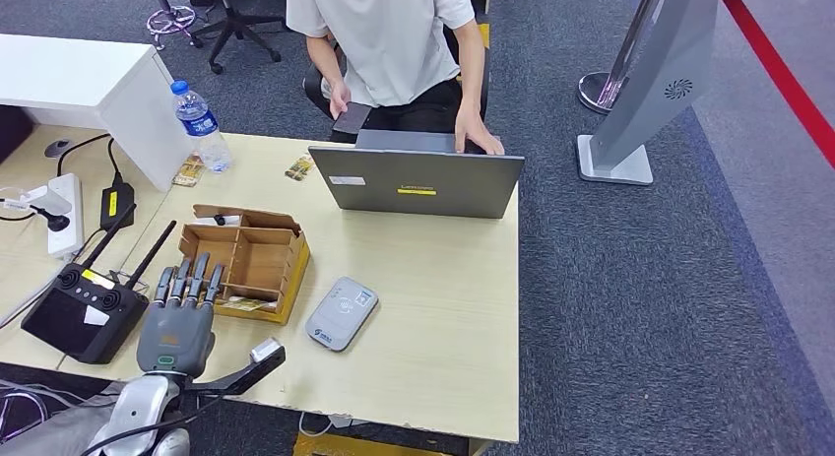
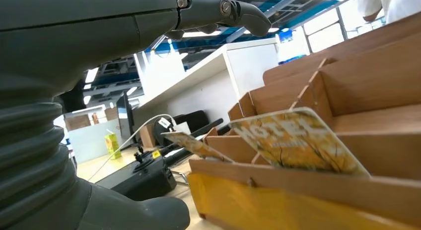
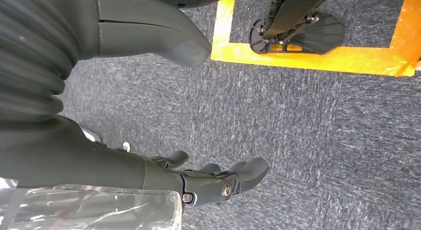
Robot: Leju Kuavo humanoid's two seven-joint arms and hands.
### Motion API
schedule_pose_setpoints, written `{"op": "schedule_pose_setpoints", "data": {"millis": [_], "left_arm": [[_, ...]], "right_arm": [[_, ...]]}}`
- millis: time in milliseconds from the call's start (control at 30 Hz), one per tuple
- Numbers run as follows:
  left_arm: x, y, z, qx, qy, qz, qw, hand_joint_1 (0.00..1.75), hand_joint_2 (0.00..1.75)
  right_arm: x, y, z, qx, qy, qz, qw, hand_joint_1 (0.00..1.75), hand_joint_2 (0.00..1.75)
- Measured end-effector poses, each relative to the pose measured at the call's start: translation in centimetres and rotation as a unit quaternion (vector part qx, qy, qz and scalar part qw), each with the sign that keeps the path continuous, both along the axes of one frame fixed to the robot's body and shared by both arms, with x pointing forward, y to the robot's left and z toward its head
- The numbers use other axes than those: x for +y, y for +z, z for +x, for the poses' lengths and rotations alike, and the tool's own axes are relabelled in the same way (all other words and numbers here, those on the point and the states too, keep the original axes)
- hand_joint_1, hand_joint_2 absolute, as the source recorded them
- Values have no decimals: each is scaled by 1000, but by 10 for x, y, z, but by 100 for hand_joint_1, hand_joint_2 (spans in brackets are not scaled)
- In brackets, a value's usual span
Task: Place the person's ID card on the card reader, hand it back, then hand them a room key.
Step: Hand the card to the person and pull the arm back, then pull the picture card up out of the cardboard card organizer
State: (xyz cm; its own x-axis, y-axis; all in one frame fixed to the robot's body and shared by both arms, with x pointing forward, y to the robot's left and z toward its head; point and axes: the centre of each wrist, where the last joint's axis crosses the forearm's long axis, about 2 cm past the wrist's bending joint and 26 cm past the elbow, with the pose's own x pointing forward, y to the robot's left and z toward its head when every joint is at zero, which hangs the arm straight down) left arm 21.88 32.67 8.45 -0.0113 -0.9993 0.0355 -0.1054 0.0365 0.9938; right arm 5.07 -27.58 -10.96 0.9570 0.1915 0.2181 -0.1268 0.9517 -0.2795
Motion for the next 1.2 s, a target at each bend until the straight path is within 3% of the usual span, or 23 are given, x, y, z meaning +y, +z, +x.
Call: {"op": "schedule_pose_setpoints", "data": {"millis": [567,1200], "left_arm": [[-7,-1,19,-21,-2,-20,1000,0,175],[-17,-3,21,-15,-21,-26,999,0,175]], "right_arm": [[0,0,2,-2,3,5,1000,0,175],[1,0,2,-3,12,6,1000,0,175]]}}
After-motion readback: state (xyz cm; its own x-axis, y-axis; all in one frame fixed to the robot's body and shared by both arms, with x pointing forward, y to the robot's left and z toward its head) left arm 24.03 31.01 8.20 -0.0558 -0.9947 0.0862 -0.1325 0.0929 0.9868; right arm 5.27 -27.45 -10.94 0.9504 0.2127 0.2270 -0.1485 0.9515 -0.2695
